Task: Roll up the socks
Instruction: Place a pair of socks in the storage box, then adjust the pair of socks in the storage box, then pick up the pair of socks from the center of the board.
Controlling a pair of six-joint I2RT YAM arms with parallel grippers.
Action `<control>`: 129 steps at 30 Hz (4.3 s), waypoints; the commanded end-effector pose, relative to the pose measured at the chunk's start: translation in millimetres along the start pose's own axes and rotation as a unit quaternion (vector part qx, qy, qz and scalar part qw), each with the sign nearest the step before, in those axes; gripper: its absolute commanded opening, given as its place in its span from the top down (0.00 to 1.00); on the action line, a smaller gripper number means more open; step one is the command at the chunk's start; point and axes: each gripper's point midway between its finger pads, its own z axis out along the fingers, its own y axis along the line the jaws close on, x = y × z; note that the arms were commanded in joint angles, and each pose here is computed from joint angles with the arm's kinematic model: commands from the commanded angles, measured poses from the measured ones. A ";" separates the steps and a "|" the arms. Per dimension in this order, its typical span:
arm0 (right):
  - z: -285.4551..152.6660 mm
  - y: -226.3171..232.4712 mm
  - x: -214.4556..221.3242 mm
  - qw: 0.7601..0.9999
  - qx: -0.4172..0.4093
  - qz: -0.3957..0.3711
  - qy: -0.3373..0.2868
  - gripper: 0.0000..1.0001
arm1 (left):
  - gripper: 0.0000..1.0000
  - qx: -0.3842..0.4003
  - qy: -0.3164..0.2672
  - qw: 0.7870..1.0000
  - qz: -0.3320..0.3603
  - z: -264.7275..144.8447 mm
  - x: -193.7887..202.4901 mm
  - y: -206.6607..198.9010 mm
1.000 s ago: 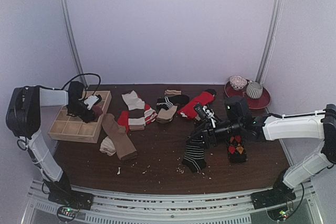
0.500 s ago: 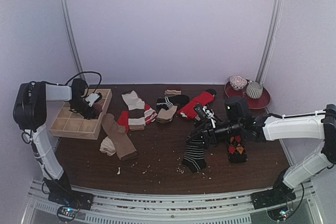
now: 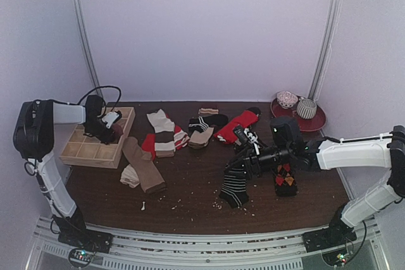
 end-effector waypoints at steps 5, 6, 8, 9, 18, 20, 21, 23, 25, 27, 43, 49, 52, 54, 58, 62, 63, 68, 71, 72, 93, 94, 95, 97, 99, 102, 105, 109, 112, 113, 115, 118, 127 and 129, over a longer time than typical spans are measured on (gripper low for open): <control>-3.9 7.2 -2.8 1.000 -0.004 -0.010 -0.005 0.38 | 0.60 0.012 0.053 0.999 -0.002 -3.2 40.1 -10.6; -3.9 7.9 -3.2 1.000 -0.005 -0.011 -0.005 0.38 | 0.59 0.014 0.048 0.999 -0.002 -5.1 38.5 -10.3; -4.0 8.0 -2.9 1.000 -0.005 -0.011 -0.005 0.38 | 0.54 0.015 0.046 0.999 -0.002 -7.2 37.2 -10.2; -4.0 7.9 -2.6 1.000 -0.005 -0.011 -0.005 0.38 | 0.53 0.016 0.046 0.999 -0.001 -8.5 37.2 -9.7; -3.4 7.1 -2.1 1.000 -0.003 -0.011 -0.004 0.38 | 0.17 0.049 0.004 0.999 -0.003 -24.1 22.0 -12.7; -3.3 7.1 -2.0 1.000 -0.003 -0.012 -0.004 0.38 | 0.16 0.050 0.002 0.999 -0.002 -24.7 20.9 -12.8; -3.5 6.5 -2.2 1.000 -0.002 -0.011 -0.004 0.38 | 0.17 0.048 0.003 0.999 -0.003 -25.0 21.0 -11.6; -3.3 6.8 -2.0 1.000 -0.002 -0.012 -0.004 0.38 | 0.18 0.048 0.002 0.999 -0.006 -26.7 20.9 -9.6; -3.3 6.6 -2.0 1.000 -0.002 -0.012 -0.004 0.38 | 0.18 0.048 -0.012 0.999 -0.009 -32.6 15.3 -7.8; -2.9 6.4 -1.6 1.000 -0.002 -0.012 -0.003 0.38 | 0.18 0.044 -0.024 0.999 -0.010 -40.3 10.1 -4.1; -1.1 5.6 0.4 1.000 -0.002 -0.011 0.001 0.38 | 0.32 0.059 -0.105 0.993 -0.013 -79.5 -27.7 3.6; -1.0 5.1 0.2 1.000 -0.001 -0.011 0.001 0.38 | 0.43 0.078 -0.088 0.993 -0.023 -62.1 -26.2 0.5; -0.2 4.4 1.3 1.000 -0.001 -0.010 0.003 0.38 | 0.44 0.075 -0.095 0.992 -0.025 -61.2 -30.6 2.5; 0.3 4.1 1.8 1.000 -0.002 -0.010 0.004 0.38 | 0.45 0.071 -0.099 0.992 -0.025 -61.5 -33.4 4.7; 1.6 3.0 2.9 1.000 -0.002 -0.008 0.006 0.38 | 0.56 0.070 -0.104 0.992 -0.023 -59.8 -37.8 5.5; 2.6 2.7 4.3 1.000 -0.003 -0.008 0.009 0.38 | 0.66 0.075 -0.089 0.993 -0.016 -47.5 -35.7 -2.0; 2.7 3.2 4.2 1.000 -0.004 -0.008 0.009 0.38 | 0.66 0.075 -0.080 0.994 -0.013 -42.3 -33.2 -4.4; 3.0 2.8 4.5 1.000 -0.003 -0.009 0.010 0.38 | 0.68 0.091 -0.051 0.995 -0.004 -20.4 -23.9 -21.4; 3.4 3.1 4.9 1.000 -0.004 -0.008 0.011 0.39 | 0.78 0.099 -0.034 0.995 -0.002 -11.8 -16.1 -26.8; 3.3 2.8 4.6 1.000 -0.004 -0.008 0.010 0.39 | 0.82 0.102 -0.025 0.994 -0.002 -7.6 -12.8 -29.0; -0.1 5.8 1.8 1.000 -0.004 -0.011 0.005 0.39 | 0.87 0.060 0.162 0.984 0.036 48.9 62.5 -52.2; -0.3 5.5 2.0 1.000 -0.003 -0.011 0.005 0.39 | 0.86 0.059 0.154 0.986 0.032 46.6 56.0 -50.1; -0.5 5.7 1.6 1.000 -0.002 -0.012 0.005 0.39 | 0.83 0.058 0.140 0.988 0.029 41.4 47.1 -47.7; -0.7 5.6 1.4 1.000 -0.002 -0.013 0.005 0.39 | 0.71 0.045 0.102 0.993 0.027 24.2 26.9 -37.6; -0.5 5.6 1.5 1.000 -0.002 -0.013 0.005 0.39 | 0.63 0.021 0.056 0.998 0.028 -0.5 4.8 -25.0; 0.6 4.2 1.8 1.000 -0.001 -0.011 0.005 0.39 | 0.44 -0.012 -0.011 0.999 0.028 -37.6 -22.3 -9.4; 2.5 2.4 4.0 1.000 -0.001 -0.008 0.009 0.39 | 0.37 -0.034 -0.052 0.998 0.030 -66.3 -39.3 1.1; 2.9 2.1 3.7 1.000 0.000 -0.009 0.008 0.39 | 0.20 -0.045 -0.099 0.994 0.026 -97.1 -57.7 7.8; 3.0 0.9 4.7 1.000 0.002 -0.008 0.009 0.39 | 0.02 -0.055 -0.136 0.989 0.024 -115.2 -70.0 11.4; 3.0 0.9 4.2 1.000 0.002 -0.009 0.008 0.39 | 0.02 -0.060 -0.147 0.987 0.021 -119.3 -73.0 13.5; 3.5 0.1 4.9 1.000 0.003 -0.008 0.009 0.39 | 0.02 -0.068 -0.163 0.984 0.009 -124.9 -78.5 17.3; 3.9 -1.5 6.8 1.000 0.006 -0.008 0.013 0.39 | 0.02 -0.063 -0.175 0.983 -0.007 -124.3 -84.8 17.9; 1.1 -21.7 7.8 0.998 0.067 -0.011 0.014 0.34 | 0.02 -0.047 -0.314 0.944 -0.092 -174.1 -126.0 25.2; -5.4 -36.0 6.8 0.993 0.117 -0.014 0.008 0.25 | 0.02 -0.061 -0.364 0.922 -0.116 -201.8 -128.3 29.1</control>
